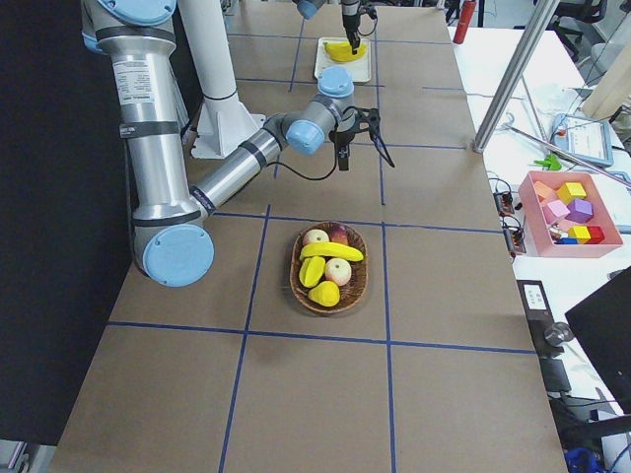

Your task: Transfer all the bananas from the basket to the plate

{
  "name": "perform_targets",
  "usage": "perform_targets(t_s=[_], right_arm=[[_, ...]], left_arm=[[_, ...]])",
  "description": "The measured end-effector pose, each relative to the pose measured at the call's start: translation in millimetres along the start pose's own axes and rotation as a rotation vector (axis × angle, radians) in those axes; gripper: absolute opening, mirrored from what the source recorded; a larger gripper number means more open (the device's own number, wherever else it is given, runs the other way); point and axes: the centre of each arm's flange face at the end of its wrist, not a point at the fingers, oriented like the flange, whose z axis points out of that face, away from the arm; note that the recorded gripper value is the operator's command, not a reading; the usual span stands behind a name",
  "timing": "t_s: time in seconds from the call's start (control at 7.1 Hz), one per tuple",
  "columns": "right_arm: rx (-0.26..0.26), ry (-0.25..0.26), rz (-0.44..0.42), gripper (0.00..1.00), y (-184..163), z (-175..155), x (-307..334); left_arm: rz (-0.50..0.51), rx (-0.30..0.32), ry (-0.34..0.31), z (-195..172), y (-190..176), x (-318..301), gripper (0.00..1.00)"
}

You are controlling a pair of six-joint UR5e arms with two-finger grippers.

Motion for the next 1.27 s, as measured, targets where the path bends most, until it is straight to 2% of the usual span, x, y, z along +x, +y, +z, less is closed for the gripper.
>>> perform_targets(t_s=[0.14,0.28,0.56,0.99,1.27], right_arm=[[-0.011,0.027,-0.004,1.0,0,2,10],[-0.019,0.042,-0.002,1.0,0,4,16],[-0.025,0.079,0.004,1.0,6,9,34],[-0.045,0.223,-0.067,0.99,32,26,105],[-0.072,0.315,-0.064,0.95,47,39,148]], left_arm=[[-0.001,0.025,-0.048,18,-7,-9,0.99],[0.009,0.042,-0.085,32,-13,-15,1.0],[0.022,0.049,-0.108,44,-17,-18,1.0],[0.03,0.053,-0.086,36,-16,-7,1.0],[0.031,0.057,-0.061,28,-17,4,1.0]])
